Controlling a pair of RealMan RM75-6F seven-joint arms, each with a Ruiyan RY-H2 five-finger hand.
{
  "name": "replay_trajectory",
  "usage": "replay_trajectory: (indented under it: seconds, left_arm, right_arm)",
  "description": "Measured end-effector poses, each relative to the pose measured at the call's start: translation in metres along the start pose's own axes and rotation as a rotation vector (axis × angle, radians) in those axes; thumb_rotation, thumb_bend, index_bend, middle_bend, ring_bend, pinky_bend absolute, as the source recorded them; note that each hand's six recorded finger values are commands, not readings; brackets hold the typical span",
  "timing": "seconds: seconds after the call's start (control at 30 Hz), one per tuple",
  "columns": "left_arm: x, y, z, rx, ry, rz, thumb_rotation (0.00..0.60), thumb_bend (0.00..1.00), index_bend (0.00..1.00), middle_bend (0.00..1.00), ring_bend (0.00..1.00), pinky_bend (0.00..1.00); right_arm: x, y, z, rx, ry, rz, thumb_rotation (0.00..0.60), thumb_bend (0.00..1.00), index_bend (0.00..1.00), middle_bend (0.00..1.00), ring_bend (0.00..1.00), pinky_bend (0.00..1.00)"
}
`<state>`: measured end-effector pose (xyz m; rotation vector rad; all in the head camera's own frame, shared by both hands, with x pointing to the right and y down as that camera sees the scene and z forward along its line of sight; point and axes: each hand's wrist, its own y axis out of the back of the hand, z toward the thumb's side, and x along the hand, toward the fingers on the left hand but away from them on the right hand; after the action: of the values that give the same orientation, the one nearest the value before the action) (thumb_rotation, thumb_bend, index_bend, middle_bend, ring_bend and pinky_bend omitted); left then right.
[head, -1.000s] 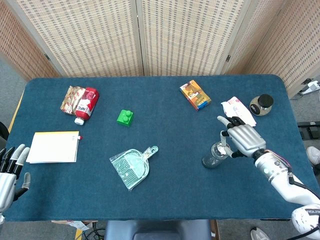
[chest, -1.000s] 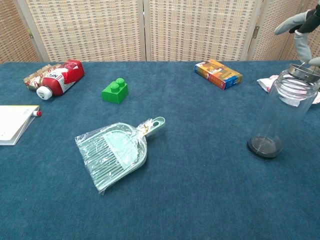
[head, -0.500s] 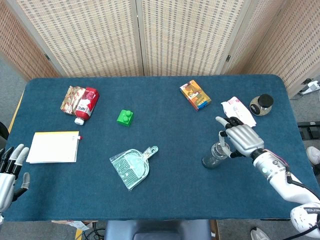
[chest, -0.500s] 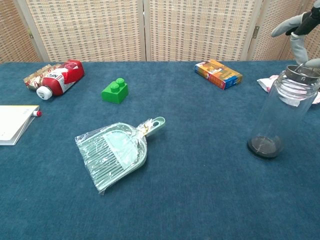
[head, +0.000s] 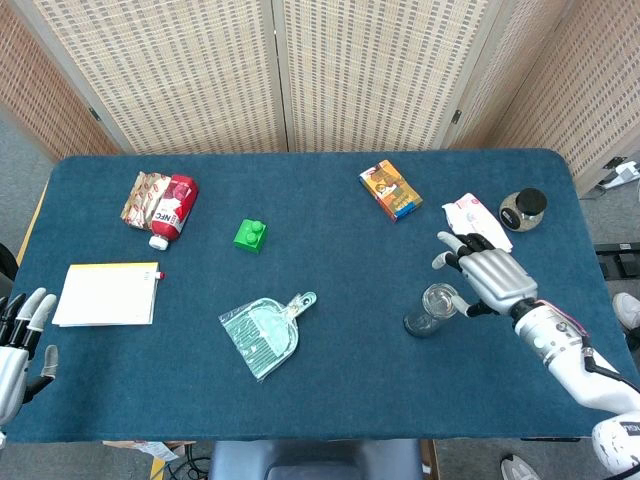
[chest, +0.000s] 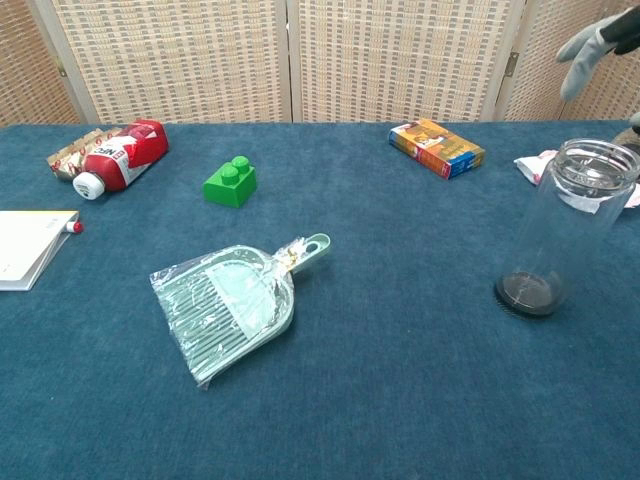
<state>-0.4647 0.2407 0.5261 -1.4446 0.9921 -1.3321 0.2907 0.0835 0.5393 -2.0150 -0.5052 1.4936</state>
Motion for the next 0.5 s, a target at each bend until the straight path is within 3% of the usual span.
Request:
replay_trajectory:
  seconds: [0.27,0.5]
  left_arm:
    - [0.001,-0.005,0.001,0.019,0.001,-0.012,0.600,0.54,0.00,0.06,0.00,0.00]
    - [0.004,-0.016,0.004,0.031,0.004,-0.049,0.600,0.54,0.00,0.06,0.00,0.00]
  right_arm:
    - [0.034,0.015,-0.019,-0.045,-0.011,-0.124,0.600,0.38,0.14,0.00,0.00,0.00]
    - [0.078,-0.007,-0.060,-0.034,-0.055,-0.248,0.600,0.38,0.06,0.00,0.00,0.00]
